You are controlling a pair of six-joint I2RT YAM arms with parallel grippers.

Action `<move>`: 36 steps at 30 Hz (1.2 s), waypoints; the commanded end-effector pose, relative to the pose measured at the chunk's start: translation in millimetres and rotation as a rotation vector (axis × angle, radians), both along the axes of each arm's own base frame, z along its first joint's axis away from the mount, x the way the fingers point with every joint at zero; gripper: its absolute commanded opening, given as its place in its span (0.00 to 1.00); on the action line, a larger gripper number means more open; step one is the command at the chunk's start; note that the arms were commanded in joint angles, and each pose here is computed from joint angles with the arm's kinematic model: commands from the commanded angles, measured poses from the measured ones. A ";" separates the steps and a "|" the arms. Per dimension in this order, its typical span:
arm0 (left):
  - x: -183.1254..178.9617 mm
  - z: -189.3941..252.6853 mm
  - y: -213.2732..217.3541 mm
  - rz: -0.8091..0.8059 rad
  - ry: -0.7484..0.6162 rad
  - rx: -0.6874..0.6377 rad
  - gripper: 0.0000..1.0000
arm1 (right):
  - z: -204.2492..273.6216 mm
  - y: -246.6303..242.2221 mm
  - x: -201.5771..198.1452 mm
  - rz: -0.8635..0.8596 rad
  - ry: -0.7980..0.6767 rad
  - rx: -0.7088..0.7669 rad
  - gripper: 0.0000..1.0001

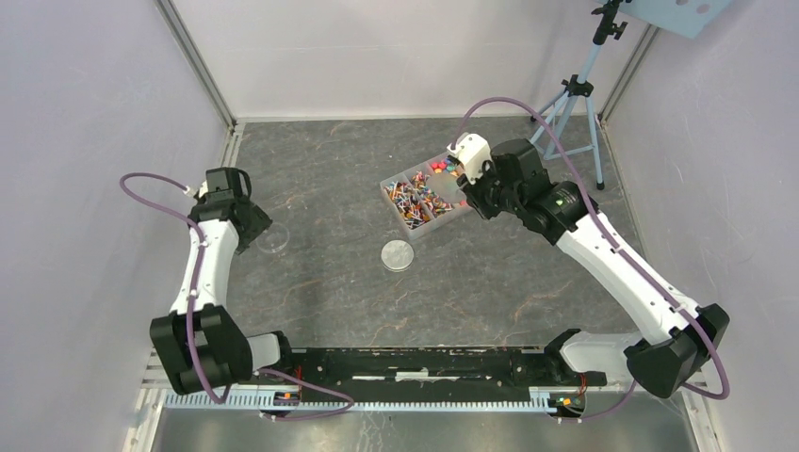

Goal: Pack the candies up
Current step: Move the packing bottle to the center of the board.

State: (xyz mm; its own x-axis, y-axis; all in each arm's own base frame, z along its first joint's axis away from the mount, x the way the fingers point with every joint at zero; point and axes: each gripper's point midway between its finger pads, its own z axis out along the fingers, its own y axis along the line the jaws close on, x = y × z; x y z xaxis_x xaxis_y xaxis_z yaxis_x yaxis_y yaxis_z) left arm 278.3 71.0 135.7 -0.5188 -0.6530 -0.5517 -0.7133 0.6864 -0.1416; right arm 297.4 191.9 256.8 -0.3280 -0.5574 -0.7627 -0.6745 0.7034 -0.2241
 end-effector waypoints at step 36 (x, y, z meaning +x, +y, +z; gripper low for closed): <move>4.7 -54.3 -87.0 -0.337 0.154 -0.184 0.02 | 19.4 -5.2 4.8 0.035 -0.095 0.076 0.00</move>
State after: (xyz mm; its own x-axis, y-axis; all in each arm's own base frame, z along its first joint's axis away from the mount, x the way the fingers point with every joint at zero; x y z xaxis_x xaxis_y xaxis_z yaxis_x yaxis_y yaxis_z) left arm 292.1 19.2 80.6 -0.7533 -0.5470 -0.3651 -0.5323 0.8332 -0.1501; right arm 295.0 182.2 270.2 -0.2574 -0.5297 -0.8082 -0.6845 0.6903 -0.2343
